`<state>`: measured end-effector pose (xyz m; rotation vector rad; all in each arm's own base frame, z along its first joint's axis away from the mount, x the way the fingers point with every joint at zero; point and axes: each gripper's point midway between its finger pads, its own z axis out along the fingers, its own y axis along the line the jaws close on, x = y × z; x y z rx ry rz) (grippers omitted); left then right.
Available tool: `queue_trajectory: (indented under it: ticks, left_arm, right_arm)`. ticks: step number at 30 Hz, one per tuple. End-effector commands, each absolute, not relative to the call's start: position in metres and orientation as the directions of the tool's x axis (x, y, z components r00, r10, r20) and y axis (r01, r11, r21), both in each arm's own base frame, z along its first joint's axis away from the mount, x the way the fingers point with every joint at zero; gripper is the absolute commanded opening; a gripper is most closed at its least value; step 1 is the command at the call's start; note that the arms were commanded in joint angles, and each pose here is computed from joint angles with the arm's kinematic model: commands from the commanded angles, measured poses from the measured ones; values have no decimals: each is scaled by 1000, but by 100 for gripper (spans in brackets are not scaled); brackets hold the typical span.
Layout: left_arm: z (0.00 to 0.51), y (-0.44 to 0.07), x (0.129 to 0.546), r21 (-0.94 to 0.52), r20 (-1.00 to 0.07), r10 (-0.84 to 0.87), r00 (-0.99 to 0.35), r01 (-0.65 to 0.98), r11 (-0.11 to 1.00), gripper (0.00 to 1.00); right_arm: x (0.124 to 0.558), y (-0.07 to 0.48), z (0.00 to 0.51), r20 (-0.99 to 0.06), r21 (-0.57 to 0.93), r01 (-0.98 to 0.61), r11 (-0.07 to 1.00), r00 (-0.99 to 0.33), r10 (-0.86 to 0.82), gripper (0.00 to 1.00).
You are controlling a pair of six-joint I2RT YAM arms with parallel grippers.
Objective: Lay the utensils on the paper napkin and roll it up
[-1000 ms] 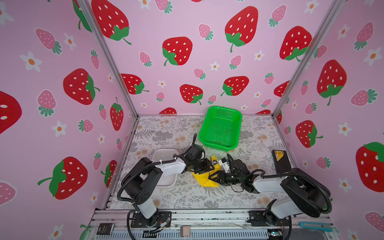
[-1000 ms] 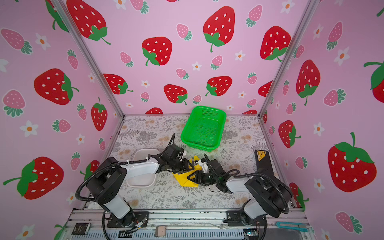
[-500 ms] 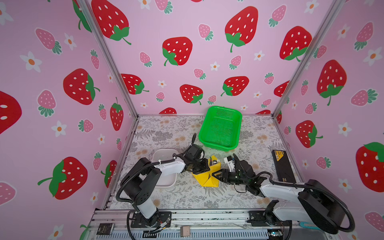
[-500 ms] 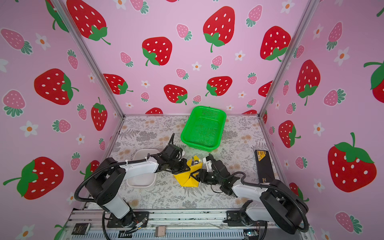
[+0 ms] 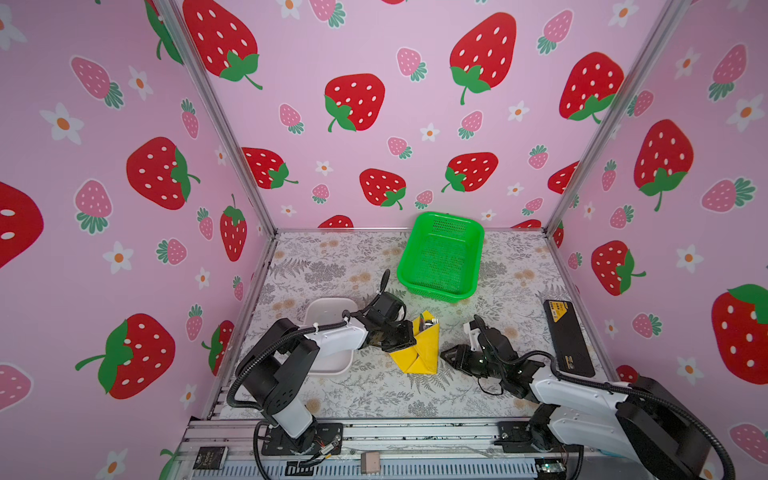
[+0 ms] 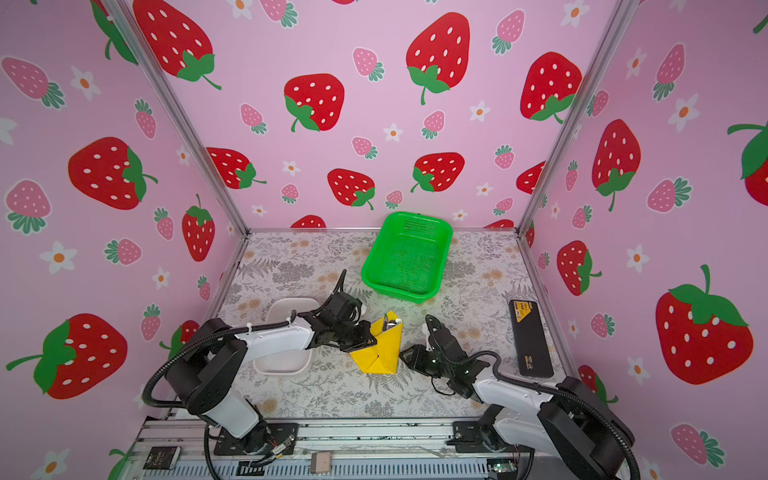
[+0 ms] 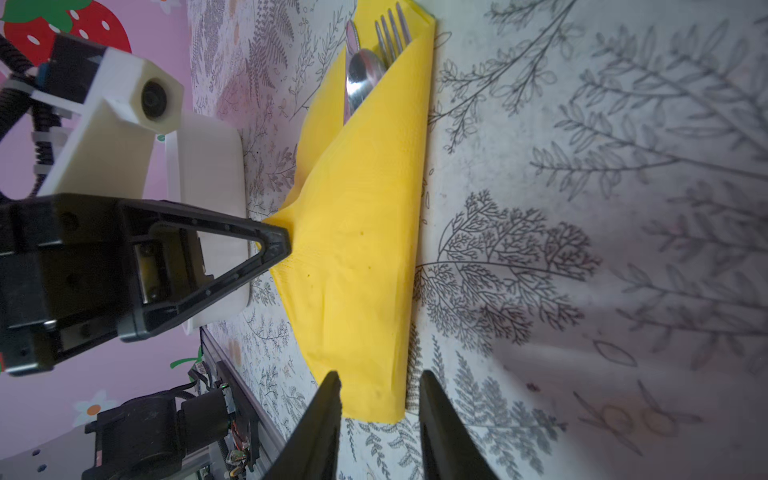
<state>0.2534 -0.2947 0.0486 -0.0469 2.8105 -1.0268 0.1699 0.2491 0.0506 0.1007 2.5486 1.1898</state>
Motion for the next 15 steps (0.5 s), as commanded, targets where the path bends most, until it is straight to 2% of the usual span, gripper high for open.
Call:
queue_trajectory:
  ticks: [1,15]
  left_arm:
    - [48,-290,257,-620,-151,-71,-986,39,784,0]
    - [35,-278,255,-566,-165,-60,-984,44,823,0]
  right_arm:
    - [170,248,46,-254,744,-65,665,-948,191,30]
    - [168,262,47,-246,750,-109,653,-961,123,23]
